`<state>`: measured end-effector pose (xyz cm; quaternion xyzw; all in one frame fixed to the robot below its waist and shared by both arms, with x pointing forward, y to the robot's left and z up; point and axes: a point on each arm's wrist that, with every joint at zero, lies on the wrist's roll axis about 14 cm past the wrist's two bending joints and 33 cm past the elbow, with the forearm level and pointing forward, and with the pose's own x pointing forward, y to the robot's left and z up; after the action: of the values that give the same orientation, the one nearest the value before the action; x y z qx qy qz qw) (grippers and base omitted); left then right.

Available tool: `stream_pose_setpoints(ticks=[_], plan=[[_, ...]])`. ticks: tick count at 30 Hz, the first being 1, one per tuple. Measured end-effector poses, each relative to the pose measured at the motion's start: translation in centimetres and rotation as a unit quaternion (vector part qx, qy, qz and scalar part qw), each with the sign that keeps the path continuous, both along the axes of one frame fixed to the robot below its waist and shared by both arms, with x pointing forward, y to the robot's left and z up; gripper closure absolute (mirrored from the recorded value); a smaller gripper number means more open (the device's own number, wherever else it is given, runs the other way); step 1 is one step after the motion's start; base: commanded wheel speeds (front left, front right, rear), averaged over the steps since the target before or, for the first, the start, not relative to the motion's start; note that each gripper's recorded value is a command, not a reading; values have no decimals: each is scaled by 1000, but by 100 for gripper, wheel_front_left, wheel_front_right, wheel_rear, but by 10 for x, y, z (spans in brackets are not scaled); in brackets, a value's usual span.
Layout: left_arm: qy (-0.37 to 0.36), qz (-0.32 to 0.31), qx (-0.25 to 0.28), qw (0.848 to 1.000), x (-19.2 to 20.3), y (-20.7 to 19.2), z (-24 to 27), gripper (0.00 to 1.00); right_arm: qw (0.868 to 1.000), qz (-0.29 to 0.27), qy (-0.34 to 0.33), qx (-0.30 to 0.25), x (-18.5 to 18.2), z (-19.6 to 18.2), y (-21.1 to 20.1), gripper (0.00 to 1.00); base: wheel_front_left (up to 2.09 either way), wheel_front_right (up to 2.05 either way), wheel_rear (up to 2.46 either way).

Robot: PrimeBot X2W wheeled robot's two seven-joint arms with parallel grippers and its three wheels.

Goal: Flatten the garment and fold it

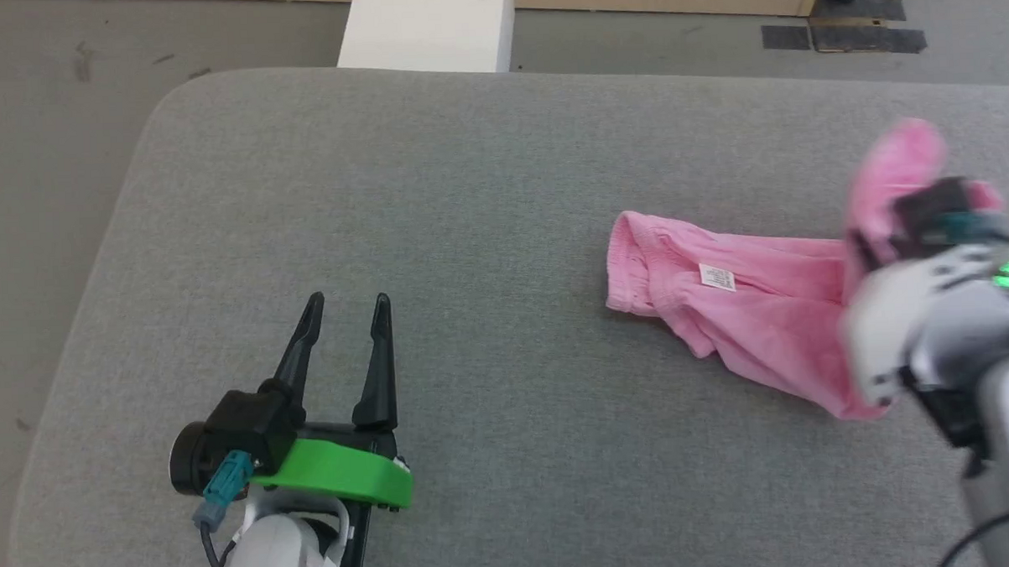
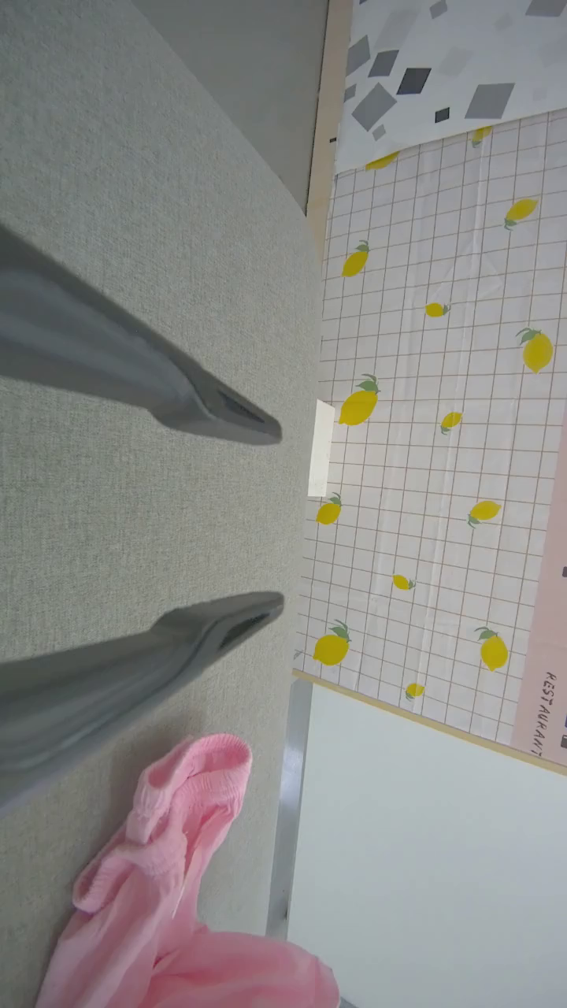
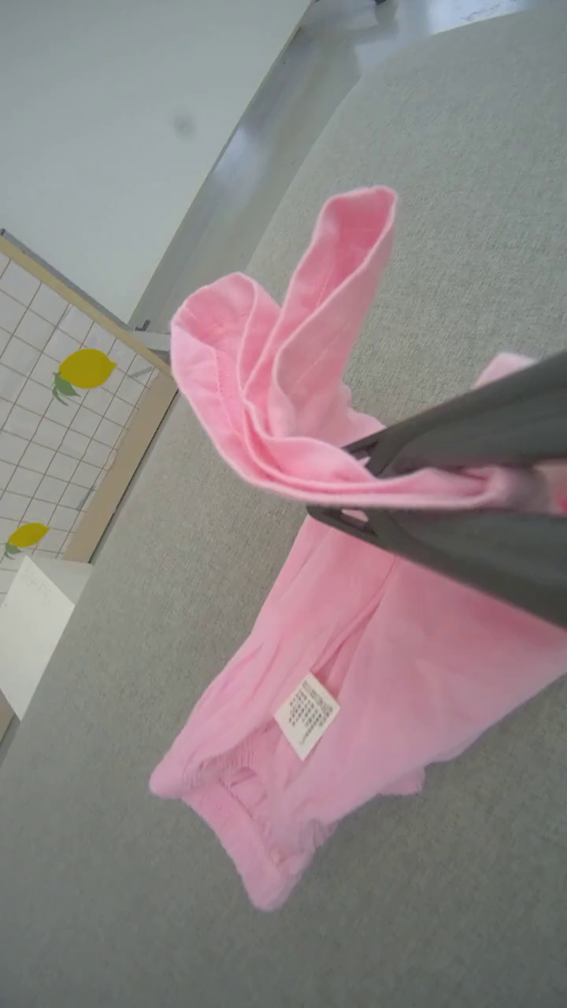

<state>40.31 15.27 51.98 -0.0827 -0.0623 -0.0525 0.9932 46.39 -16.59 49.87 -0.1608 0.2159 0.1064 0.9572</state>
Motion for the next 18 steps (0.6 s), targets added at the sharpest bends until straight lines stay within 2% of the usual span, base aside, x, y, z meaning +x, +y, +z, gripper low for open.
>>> stream_pose_setpoints(ticks=[4,7,14,15,16,17,18], plan=[[4,5,-2,1000,-2,3,-3,0,995,94,17,-23,3,-7,59,100,0,0,0],[10,8,-6,1000,-2,5,-6,0,988,144,41,-28,4,-20,93,100,0,0,0],[17,18,-8,1000,1,11,-10,0,969,211,118,-42,-5,-67,136,98,0,0,0],[19,21,-7,1000,0,12,-11,0,967,219,127,-40,-8,-72,140,79,0,0,0],[21,24,-8,999,0,14,-13,0,964,227,135,-36,-10,-76,145,33,0,0,0],[23,26,-8,999,1,15,-14,0,962,232,137,-32,-11,-78,149,0,0,0,0],[24,28,-8,999,1,16,-15,0,960,239,140,-27,-13,-79,153,0,0,0,0]])
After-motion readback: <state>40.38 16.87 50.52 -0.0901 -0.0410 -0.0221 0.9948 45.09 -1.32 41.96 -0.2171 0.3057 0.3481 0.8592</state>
